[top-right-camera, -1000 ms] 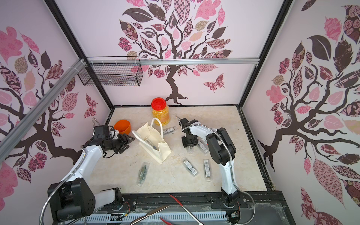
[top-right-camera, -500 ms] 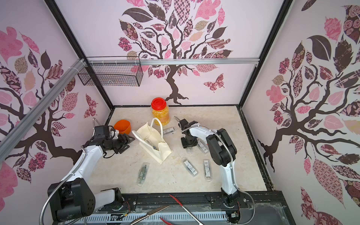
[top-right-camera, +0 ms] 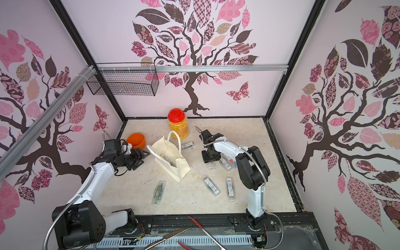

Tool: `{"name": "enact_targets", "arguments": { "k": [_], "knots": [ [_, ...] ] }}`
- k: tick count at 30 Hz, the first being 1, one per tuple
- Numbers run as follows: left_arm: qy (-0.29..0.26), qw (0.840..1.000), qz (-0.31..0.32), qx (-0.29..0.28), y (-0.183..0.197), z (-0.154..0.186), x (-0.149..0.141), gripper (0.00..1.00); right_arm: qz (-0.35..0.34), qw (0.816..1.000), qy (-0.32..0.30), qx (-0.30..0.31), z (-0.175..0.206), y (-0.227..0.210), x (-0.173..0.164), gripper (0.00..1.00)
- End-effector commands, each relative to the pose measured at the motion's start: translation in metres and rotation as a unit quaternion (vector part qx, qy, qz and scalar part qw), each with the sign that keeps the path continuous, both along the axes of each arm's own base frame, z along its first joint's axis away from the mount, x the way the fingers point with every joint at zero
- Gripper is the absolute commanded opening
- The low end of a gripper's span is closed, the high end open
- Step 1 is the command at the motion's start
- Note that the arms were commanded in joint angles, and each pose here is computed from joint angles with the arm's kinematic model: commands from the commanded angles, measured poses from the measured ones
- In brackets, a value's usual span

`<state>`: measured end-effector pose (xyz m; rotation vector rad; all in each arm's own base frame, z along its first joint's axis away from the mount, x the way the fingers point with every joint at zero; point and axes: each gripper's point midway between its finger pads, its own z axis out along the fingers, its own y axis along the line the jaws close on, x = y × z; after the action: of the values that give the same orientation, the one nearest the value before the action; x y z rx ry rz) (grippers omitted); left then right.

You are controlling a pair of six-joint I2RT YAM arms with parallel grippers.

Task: Put the compass set into the canvas bag
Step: Pick up the compass set at the center of the board, then place the compass set in the canvas bag.

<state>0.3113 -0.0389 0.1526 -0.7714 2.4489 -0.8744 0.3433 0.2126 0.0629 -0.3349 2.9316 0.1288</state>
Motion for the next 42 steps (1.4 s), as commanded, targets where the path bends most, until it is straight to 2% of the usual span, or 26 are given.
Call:
{"name": "enact_targets", "arguments": {
  "k": [1, 8, 14, 18, 22, 26, 30, 35, 42],
  "knots": [
    [-0.031, 0.999, 0.0, 0.009, 0.0, 0.016, 0.007, 0.68, 0.001, 0.997, -0.066, 0.024, 0.063, 0.002, 0.009, 0.41],
    [-0.037, 0.999, 0.004, 0.019, 0.001, 0.021, 0.007, 0.68, 0.033, 0.974, -0.194, 0.111, 0.17, 0.023, 0.022, 0.41],
    [-0.034, 0.999, 0.017, 0.028, 0.006, 0.023, 0.006, 0.68, 0.125, 0.932, -0.3, 0.159, 0.258, 0.074, 0.002, 0.42],
    [-0.014, 0.998, 0.045, 0.044, 0.015, 0.016, 0.002, 0.68, 0.16, 0.911, -0.327, 0.195, 0.287, 0.105, -0.012, 0.42],
    [0.011, 0.995, 0.067, 0.072, 0.031, 0.011, -0.006, 0.68, 0.22, 0.896, -0.343, 0.173, 0.281, 0.146, -0.032, 0.42],
    [0.011, 0.994, 0.073, 0.076, 0.034, 0.012, -0.007, 0.68, 0.234, 0.901, -0.315, 0.183, 0.267, 0.17, -0.032, 0.41],
    [0.017, 0.994, 0.073, 0.082, 0.036, 0.009, -0.01, 0.68, 0.253, 0.899, -0.324, 0.153, 0.253, 0.186, -0.032, 0.42],
    [0.022, 0.993, 0.073, 0.086, 0.038, 0.006, -0.011, 0.68, 0.274, 0.9, -0.303, 0.151, 0.231, 0.207, -0.037, 0.41],
    [0.024, 0.993, 0.071, 0.087, 0.038, 0.004, -0.011, 0.68, 0.281, 0.908, -0.288, 0.116, 0.19, 0.224, -0.022, 0.42]
  ]
}}
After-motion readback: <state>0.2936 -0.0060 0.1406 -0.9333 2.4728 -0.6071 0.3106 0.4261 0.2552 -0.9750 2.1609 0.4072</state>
